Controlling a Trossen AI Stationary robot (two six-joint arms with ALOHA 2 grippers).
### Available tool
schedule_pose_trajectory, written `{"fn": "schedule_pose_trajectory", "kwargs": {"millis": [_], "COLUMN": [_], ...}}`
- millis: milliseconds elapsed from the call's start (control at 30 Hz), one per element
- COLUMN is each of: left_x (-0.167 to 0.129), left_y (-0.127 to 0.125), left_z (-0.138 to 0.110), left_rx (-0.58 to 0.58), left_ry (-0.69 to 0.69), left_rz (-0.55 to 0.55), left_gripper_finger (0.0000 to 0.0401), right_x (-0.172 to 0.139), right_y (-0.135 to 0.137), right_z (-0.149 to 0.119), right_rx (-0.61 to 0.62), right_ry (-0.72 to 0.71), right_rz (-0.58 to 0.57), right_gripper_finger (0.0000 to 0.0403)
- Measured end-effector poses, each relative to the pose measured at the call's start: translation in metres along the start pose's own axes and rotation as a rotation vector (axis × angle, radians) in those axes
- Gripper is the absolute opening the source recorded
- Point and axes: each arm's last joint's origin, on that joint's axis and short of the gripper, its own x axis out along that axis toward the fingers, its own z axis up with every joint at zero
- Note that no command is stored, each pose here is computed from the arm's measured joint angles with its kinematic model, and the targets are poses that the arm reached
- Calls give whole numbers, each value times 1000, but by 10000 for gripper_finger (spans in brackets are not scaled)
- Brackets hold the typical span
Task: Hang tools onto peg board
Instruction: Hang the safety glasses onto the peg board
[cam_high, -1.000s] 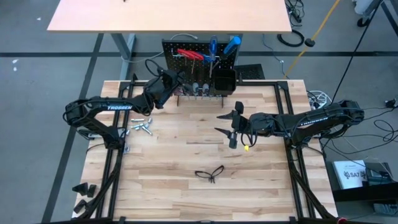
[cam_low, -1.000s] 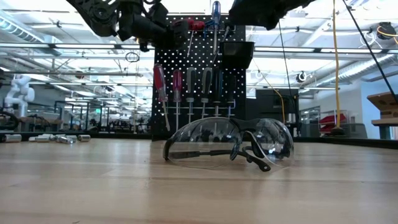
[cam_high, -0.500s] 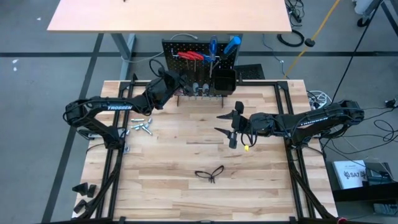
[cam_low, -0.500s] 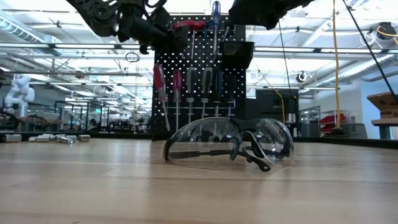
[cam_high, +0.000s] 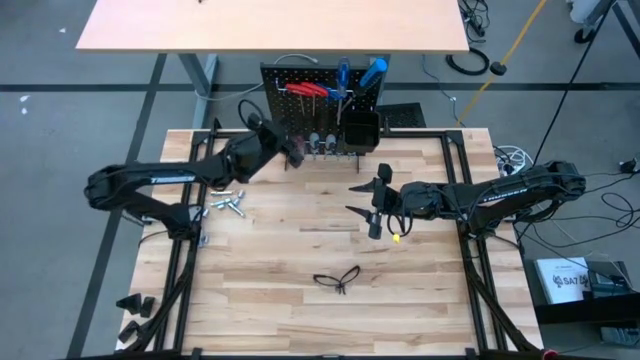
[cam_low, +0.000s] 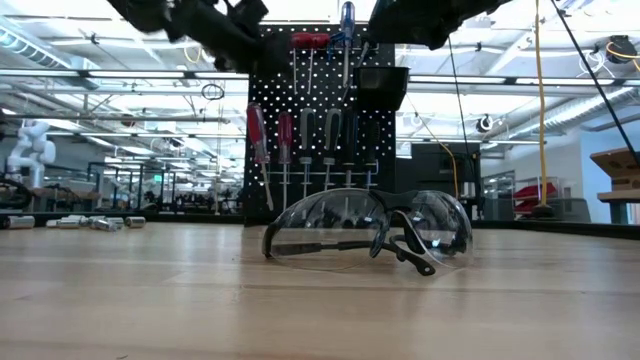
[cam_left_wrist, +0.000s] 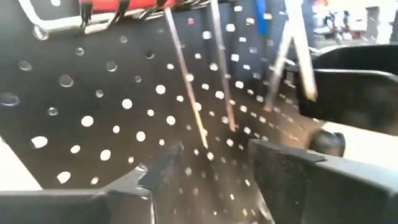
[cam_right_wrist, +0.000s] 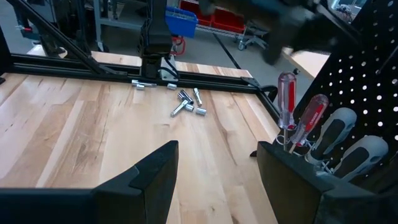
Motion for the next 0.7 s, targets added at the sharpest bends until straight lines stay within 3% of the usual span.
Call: {"fn": "schedule_pose_trajectory", "kwargs": {"millis": [167,267,400,567,700], "left_x": [-39,-63,-89,-114,-131], "left_y": [2,-1,-13,-45,-68], "left_z": [12,13,2,-38,-63], "left_rx": [6,12,10,43,37], "left_ry": [65,129,228,323,325], "left_rz": [-98,-230,-516,-922,-1107], "left_gripper_finger": [198,198,199,199,199], "right_x": [0,1,5,19,33], "right_y": [0,1,5,14,24], "right_z": [0,0,-3,-12,-30], "right_rx": [-4,7,48,137,219], "right_ry": [0,1,6,36,145], "right_rz": [0,8,101,166,262], "right_gripper_finger": [210,210,210,210,210]}}
